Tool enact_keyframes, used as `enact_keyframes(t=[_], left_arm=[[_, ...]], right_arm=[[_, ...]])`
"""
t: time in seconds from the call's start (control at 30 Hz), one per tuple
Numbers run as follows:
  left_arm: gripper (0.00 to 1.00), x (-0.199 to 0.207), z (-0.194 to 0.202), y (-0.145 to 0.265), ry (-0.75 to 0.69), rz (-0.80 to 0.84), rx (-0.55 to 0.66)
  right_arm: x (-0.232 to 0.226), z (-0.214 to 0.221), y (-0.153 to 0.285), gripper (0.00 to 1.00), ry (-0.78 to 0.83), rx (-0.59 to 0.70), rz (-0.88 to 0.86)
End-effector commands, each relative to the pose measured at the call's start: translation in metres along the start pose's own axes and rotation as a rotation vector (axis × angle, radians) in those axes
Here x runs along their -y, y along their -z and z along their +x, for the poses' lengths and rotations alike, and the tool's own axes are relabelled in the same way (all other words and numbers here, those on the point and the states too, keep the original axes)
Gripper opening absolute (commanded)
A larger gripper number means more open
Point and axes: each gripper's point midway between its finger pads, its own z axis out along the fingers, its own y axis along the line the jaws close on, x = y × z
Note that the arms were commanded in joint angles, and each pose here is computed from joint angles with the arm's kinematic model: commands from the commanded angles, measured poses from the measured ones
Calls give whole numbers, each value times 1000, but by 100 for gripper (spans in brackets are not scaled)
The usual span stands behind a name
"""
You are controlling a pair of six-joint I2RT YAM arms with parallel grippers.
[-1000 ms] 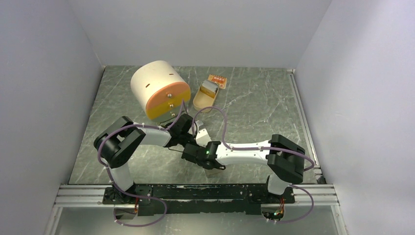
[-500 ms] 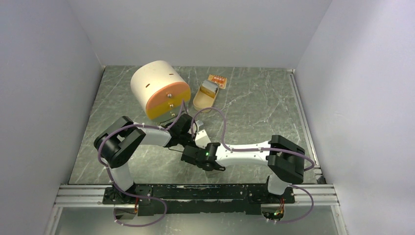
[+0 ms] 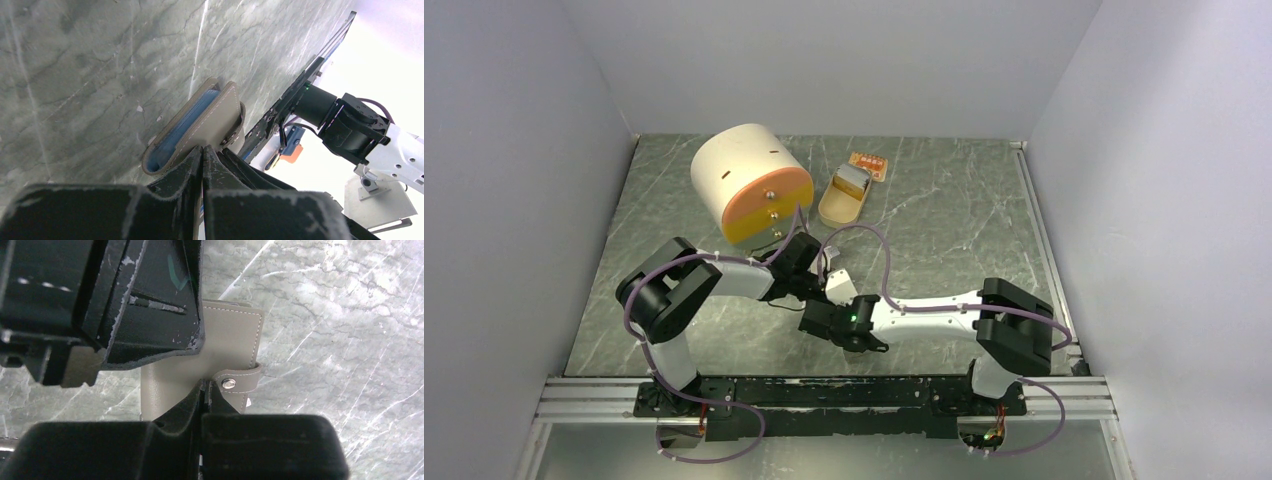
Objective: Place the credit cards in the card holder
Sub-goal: Close the card holder at the center of the board.
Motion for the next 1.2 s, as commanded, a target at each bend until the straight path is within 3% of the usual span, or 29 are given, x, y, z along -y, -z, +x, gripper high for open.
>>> enact_keyframes(t=[0.0,0.1,0.17,0.3,0.47,0.73,1.17], left_arm=[[9,-27,1,-8,16,-82,16],[9,-27,2,-8,15,-79,13],[9,-26,2,-9,16,-75,10],[9,-24,2,-8,14,-70,10],[9,-23,2,-9,15,-61,3],[9,-23,2,-9,14,-66,5],[9,-24,1,-10,13,-69,4]], right_arm=[[-9,-1,3,0,-30,15,-54],[-12,-5,7,0,-45,27,-78],[-13,-10,15,9,-73,43,-111],[-7,-22,28,12,-154,89,-186],[1,-32,28,20,-329,89,-418],[29,-25,7,21,-431,44,-389],[32,-12,-13,22,-390,-21,-350]])
